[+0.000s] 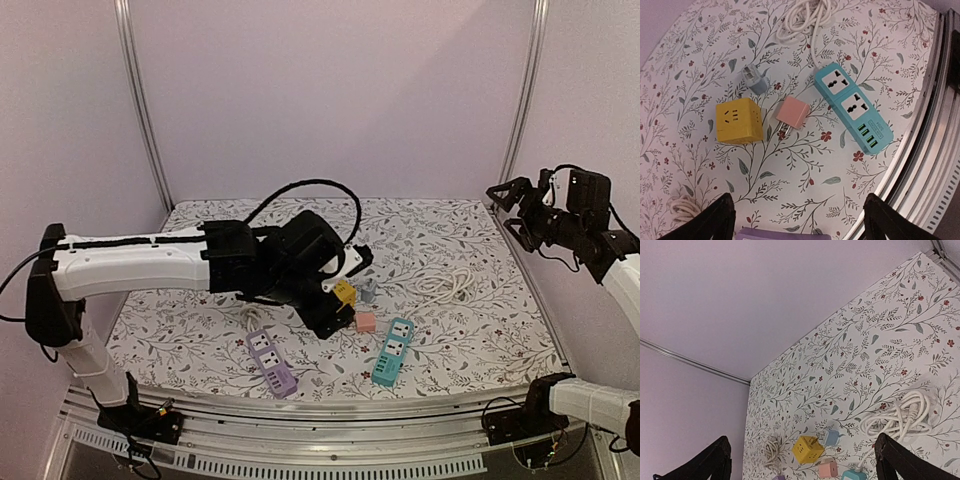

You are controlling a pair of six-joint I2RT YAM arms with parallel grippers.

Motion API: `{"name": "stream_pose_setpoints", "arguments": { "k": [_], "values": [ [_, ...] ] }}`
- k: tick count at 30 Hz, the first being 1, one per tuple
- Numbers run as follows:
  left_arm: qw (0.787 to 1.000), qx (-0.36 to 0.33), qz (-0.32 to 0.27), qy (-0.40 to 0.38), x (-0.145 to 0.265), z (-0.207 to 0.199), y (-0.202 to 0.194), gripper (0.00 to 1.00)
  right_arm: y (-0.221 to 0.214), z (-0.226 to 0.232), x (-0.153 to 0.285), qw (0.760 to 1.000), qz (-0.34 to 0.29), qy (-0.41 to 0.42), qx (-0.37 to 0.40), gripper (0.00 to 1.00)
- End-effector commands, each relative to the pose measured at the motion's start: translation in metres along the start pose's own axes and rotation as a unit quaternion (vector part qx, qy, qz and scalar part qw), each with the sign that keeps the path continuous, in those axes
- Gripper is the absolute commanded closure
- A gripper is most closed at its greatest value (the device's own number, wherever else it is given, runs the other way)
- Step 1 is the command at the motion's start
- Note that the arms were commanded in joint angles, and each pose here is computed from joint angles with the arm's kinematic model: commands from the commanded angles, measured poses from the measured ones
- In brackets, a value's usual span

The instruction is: Insert the plug

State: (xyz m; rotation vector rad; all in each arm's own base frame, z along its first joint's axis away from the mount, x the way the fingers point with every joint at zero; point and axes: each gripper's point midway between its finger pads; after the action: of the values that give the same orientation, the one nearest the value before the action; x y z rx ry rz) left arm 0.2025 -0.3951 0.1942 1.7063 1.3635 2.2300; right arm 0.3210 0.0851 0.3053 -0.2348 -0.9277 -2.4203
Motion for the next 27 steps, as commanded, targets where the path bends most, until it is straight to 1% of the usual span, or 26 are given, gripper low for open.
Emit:
{"name": "stream_pose_setpoints", "arguments": {
  "k": [1,6,10,12,14,16,19,23,27],
  "values": [
    [0.994,-0.106,0.004,0.034,-0.035,-0.008,0.001,0.11,-0.009,0.006,0.013,1.0,0.014,0.014,0.02,0.01],
    [0.985,-0.168,-0.03,0.016,-0.069,-0.021,0.007,0.11,-0.014,0.012,0.02,0.999,0.025,0.025,0.029,0.01],
    [0.971,-0.237,-0.013,-0.037,-0.1,-0.033,-0.006,0.12,-0.017,0.016,0.023,0.998,0.033,0.031,0.034,0.01],
    [0.966,-0.252,0.004,-0.063,-0.113,-0.034,-0.013,0.12,-0.018,0.016,0.025,0.998,0.035,0.032,0.036,0.01],
    [0.962,-0.254,0.016,-0.098,-0.125,-0.035,-0.016,0.12,-0.02,0.017,0.026,0.998,0.04,0.034,0.038,0.01],
    [0.959,-0.26,0.034,-0.106,-0.139,-0.028,-0.021,0.13,-0.023,0.017,0.026,0.998,0.047,0.036,0.037,0.01],
    [0.957,-0.262,0.042,-0.118,-0.156,-0.02,-0.02,0.13,-0.03,0.015,0.024,0.997,0.064,0.039,0.034,0.01],
    [0.966,-0.23,0.046,-0.111,-0.172,0.003,-0.01,0.14,-0.035,0.014,0.024,0.996,0.074,0.041,0.034,0.01],
    [0.965,-0.23,0.062,-0.107,-0.183,0.016,-0.014,0.15,-0.036,0.014,0.023,0.996,0.078,0.04,0.034,0.01]
  ]
}}
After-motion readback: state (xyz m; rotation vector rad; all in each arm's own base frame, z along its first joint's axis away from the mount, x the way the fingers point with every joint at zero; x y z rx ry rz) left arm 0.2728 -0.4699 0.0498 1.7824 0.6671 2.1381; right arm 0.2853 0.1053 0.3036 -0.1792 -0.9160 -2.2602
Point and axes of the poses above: each gripper's point midway between its finger pads, its own x axis back along the fingers, its own z axis along the line the jaws close on, y = z × x, and after that the axes turned 4 degrees about x, right-handed
